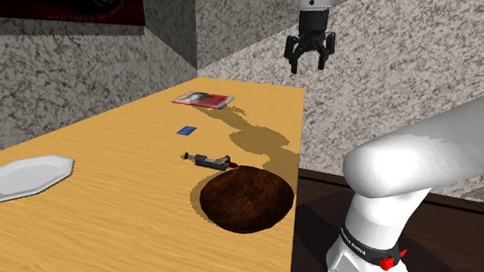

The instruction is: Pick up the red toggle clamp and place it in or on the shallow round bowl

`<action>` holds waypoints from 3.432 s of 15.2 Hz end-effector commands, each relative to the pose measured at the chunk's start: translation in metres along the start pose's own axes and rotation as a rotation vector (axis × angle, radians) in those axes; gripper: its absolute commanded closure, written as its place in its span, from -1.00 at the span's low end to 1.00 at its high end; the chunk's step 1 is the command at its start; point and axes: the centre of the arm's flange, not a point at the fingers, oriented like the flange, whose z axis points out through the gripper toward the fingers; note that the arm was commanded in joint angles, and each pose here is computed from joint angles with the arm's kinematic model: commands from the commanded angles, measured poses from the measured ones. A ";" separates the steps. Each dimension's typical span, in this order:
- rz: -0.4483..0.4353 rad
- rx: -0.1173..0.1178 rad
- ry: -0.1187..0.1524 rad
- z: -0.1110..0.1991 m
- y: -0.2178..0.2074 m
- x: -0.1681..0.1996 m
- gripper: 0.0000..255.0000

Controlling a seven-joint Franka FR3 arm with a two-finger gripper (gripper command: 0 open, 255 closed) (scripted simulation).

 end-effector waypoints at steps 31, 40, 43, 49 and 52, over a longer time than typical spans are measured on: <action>-0.415 0.311 -0.096 0.208 -0.239 -0.043 -1.00; -0.415 0.311 -0.096 0.226 -0.244 -0.046 -1.00; -0.415 0.311 -0.096 0.226 -0.244 -0.046 1.00; -0.415 0.311 -0.096 0.226 -0.244 -0.046 1.00; -0.415 0.311 -0.096 0.226 -0.244 -0.046 1.00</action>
